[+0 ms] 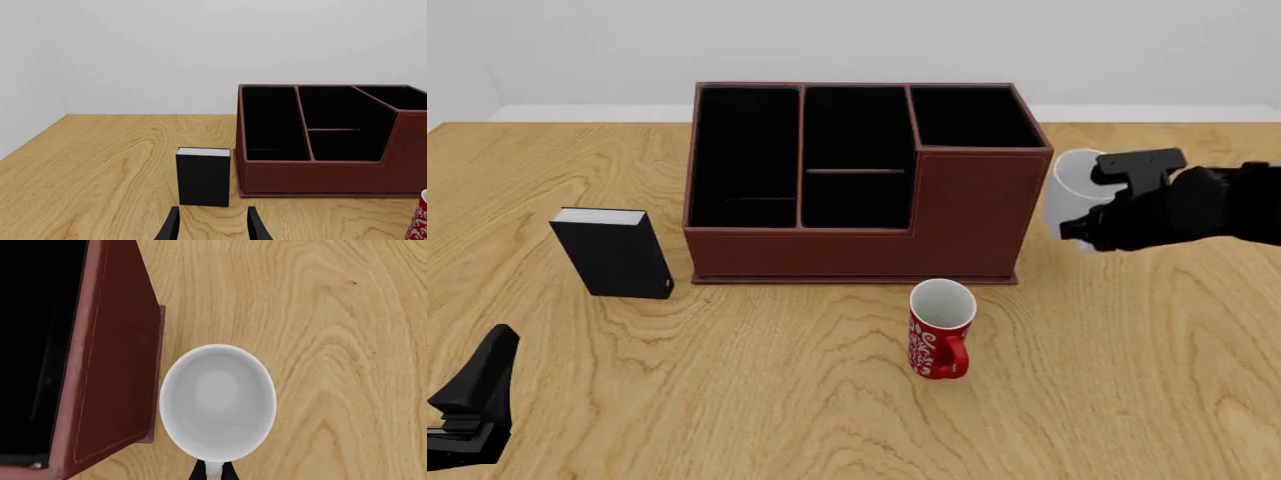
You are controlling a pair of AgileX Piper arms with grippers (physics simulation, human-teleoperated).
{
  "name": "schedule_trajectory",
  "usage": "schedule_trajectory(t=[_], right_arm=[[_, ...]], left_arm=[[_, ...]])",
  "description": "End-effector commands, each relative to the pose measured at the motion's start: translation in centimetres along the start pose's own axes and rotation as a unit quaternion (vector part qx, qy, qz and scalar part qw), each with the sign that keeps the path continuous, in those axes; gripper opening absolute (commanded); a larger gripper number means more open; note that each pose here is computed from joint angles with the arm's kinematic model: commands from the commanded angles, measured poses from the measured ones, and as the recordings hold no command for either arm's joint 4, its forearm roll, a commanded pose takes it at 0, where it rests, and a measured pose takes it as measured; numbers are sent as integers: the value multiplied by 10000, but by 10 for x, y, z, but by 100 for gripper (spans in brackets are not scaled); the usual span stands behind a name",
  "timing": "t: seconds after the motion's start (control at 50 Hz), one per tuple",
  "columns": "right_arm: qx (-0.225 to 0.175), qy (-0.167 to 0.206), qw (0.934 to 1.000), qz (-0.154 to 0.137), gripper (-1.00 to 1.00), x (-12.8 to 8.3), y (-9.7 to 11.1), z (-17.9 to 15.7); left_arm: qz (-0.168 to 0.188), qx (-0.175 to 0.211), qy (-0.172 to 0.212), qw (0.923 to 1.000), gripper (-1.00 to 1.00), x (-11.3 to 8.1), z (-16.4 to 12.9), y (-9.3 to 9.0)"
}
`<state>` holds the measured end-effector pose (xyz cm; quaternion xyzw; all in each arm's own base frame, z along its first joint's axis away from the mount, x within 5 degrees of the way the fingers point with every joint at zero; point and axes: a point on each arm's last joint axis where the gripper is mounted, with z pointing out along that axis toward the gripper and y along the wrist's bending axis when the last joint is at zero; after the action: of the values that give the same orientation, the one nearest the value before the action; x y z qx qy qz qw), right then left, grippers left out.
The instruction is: Pick up the white mug and place it to the right of the caddy.
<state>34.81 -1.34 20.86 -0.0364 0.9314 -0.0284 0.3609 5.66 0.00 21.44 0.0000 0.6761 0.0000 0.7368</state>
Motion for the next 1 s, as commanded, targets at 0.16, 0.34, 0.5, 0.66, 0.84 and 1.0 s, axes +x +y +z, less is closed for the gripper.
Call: schedule_trajectory(t=[0.16,0.34,0.5,0.66,0.84,1.0], right_arm=[[-16,123,9999,57,-100,10,1,15],[-33,195,9998,58,-100,15,3,21],[-51,207,9998,39,-100,16,5,22],[-77,194,9998,30,-100,16,7,22],[-80,239,9997,49,-100,19,8,28],[-77,339,9994,48,-100,25,7,36]], left_arm=[[0,0,0,10000,100,0,0,0],[0,0,0,10000,100,0,0,0],[0,0,0,10000,100,0,0,0],[0,0,0,10000,100,0,0,0],[0,0,0,10000,100,0,0,0],[0,0,0,10000,100,0,0,0]])
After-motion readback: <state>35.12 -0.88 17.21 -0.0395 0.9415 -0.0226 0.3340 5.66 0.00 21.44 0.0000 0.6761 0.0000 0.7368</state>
